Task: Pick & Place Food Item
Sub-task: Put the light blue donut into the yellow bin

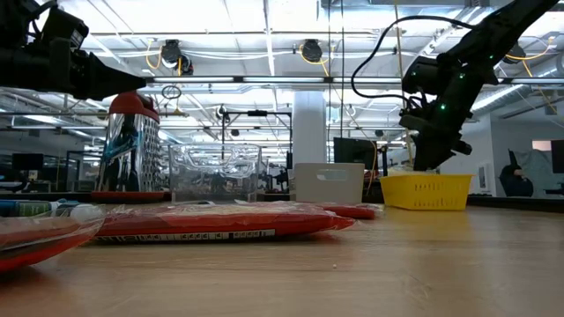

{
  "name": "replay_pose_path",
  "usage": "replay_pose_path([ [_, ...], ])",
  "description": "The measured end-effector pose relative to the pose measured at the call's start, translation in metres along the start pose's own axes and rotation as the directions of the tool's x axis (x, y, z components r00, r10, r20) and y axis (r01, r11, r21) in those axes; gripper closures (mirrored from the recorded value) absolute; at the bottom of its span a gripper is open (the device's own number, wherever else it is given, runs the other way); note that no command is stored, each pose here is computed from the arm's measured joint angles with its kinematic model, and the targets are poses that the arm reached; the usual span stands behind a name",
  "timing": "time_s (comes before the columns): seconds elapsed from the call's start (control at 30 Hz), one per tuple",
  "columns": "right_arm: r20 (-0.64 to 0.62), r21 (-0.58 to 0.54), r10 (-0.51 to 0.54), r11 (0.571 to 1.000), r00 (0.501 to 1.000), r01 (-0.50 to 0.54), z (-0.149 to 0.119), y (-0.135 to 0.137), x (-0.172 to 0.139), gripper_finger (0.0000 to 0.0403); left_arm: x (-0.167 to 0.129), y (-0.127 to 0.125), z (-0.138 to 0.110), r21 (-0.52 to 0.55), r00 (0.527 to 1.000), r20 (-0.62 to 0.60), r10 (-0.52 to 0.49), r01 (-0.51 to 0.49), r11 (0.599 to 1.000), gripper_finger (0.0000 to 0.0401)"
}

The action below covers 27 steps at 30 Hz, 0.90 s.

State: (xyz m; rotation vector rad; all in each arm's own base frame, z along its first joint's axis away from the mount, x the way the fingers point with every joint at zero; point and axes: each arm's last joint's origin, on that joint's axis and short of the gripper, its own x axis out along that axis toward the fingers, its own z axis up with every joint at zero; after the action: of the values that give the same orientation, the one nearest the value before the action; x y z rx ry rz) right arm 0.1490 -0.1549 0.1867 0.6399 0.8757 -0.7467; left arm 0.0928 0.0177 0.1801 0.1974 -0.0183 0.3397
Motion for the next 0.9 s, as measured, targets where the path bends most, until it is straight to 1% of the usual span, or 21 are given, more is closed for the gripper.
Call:
replay_pose_path([
  [0.13, 0.0, 0.003, -0.002, 1.0, 1.0, 0.002, 0.0, 0.0, 0.0, 0.0363, 0.0, 0.0, 0.0, 0.0, 1.0, 0.0, 0.0, 0.0, 1.0, 0.0377],
  [0.23, 0.0, 0.007, -0.002, 1.0, 1.0, 0.002, -0.0001, 0.0, 0.0, 0.0348, 0.0, 0.0, 0.0, 0.0, 1.0, 0.0, 0.0, 0.0, 1.0, 0.0377],
  [0.33, 0.0, 0.007, -0.002, 1.0, 1.0, 0.002, -0.0001, -0.0001, 0.0001, 0.0323, 0.0, 0.0, 0.0, 0.0, 1.0, 0.0, 0.0, 0.0, 1.0, 0.0377],
  [0.47, 0.001, 0.025, -0.006, 1.0, 1.0, 0.006, 0.0, -0.0002, 0.0001, 0.0281, 0.0, 0.0, 0.0, 0.0, 1.0, 0.0, 0.0, 0.0, 1.0, 0.0377],
  [0.57, 0.009, 0.026, -0.047, 0.999, 0.999, 0.047, 0.0003, -0.0013, 0.0001, 0.025, 0.0, 0.0, 0.0, 0.0, 1.0, 0.0, 0.0, 0.0, 1.0, 0.0377],
  [0.67, 0.021, 0.026, -0.074, 0.997, 0.997, 0.073, 0.001, -0.002, 0.0, 0.0228, 0.0, 0.0, 0.0, 0.0, 1.0, 0.0, 0.0, 0.0, 1.0, 0.0377],
  [0.77, 0.038, 0.024, -0.071, 0.997, 0.997, 0.071, 0.0023, -0.0016, -0.0011, 0.0217, 0.0, 0.0, 0.0, 0.0, 1.0, 0.0, 0.0, 0.0, 1.0, 0.0377],
  [0.9, 0.075, 0.024, -0.063, 0.998, 0.995, 0.061, 0.0043, -0.0007, -0.0059, 0.0214, 0.0, 0.0, -0.0001, 0.0, 1.0, -0.001, 0.0, 0.0, 1.0, 0.0377],
])
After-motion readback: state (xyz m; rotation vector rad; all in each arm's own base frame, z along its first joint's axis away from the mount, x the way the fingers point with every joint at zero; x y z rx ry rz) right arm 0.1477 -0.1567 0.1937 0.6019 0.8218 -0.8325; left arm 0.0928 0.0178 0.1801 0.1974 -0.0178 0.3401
